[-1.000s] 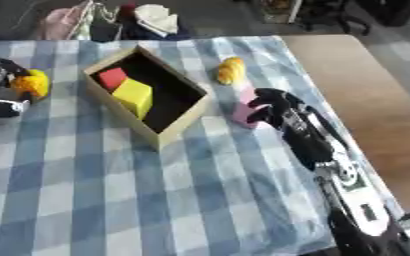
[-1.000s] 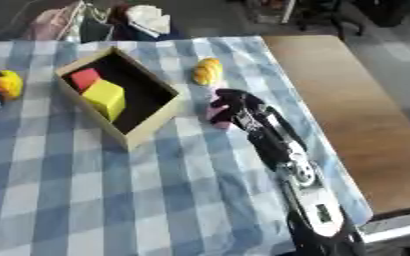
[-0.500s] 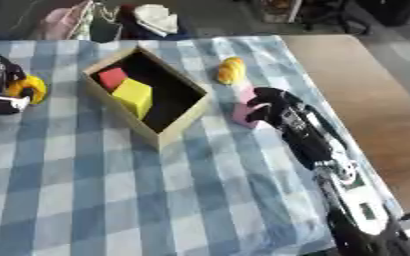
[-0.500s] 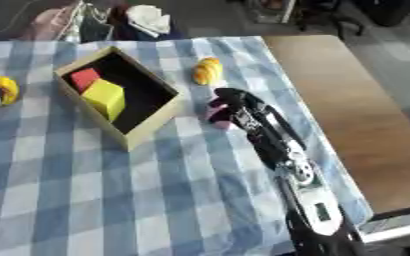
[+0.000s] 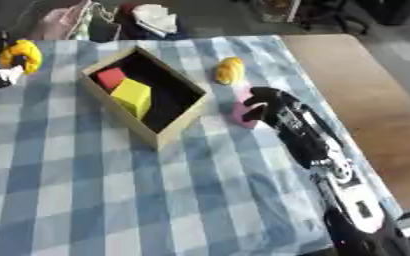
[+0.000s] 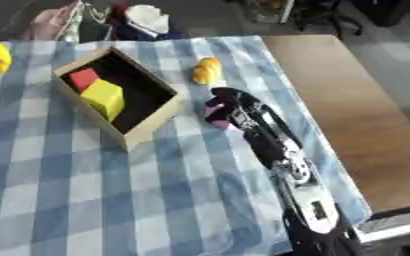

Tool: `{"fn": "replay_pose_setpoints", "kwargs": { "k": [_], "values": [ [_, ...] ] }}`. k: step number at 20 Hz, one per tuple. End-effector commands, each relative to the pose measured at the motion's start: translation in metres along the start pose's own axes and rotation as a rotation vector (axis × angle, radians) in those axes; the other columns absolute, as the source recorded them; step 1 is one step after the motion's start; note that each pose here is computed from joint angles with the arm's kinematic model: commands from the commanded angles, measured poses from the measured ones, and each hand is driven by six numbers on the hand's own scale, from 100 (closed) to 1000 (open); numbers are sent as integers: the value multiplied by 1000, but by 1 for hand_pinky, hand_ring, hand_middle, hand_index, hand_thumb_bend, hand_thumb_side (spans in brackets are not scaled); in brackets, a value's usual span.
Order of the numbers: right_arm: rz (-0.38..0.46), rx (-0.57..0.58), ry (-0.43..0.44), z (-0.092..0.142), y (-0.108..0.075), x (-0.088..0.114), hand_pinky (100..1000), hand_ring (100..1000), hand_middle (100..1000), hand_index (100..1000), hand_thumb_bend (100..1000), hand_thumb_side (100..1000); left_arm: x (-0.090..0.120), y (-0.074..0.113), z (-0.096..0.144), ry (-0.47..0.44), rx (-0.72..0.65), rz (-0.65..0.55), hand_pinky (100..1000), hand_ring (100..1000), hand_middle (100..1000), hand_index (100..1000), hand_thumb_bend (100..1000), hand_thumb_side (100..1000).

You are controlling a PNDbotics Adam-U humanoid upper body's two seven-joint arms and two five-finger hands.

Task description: Pick up objects on the table and place them in the box.

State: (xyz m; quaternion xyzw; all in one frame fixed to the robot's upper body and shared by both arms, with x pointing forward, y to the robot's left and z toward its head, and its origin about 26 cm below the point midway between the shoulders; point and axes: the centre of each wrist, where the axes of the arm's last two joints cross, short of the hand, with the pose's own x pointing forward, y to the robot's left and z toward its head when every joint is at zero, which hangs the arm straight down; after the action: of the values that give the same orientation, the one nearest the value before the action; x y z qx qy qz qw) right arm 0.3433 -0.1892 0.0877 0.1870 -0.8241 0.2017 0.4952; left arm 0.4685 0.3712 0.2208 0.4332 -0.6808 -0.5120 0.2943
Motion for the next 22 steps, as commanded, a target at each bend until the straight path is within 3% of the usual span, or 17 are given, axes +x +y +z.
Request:
{"fn": "replay_pose_setpoints", "kwargs": {
  "k": [1, 8, 14, 19, 22],
  "values": [
    [11, 4, -20, -3, -2, 6, 769, 625, 678, 819, 100, 695, 18, 21, -19, -98, 37, 17, 612, 357, 336, 482, 100, 184],
    [-6, 24, -25, -5, 3, 6, 769, 625, 678, 819, 100, 696, 65, -3, -47, -270, -43, 69, 623, 374, 351, 497, 100, 198],
    [-15, 30, -29, -7, 5, 6, 769, 625, 678, 819, 100, 696, 84, -20, -53, -336, -65, 49, 643, 445, 426, 566, 100, 188],
    [-18, 36, -31, -8, 7, 6, 769, 625, 678, 819, 100, 696, 89, -20, -55, -362, -25, -15, 703, 585, 657, 842, 280, 181],
    [-19, 37, -32, -8, 7, 6, 769, 625, 678, 819, 100, 697, 90, -18, -55, -347, 10, -62, 740, 648, 762, 911, 381, 168]
  ]
}}
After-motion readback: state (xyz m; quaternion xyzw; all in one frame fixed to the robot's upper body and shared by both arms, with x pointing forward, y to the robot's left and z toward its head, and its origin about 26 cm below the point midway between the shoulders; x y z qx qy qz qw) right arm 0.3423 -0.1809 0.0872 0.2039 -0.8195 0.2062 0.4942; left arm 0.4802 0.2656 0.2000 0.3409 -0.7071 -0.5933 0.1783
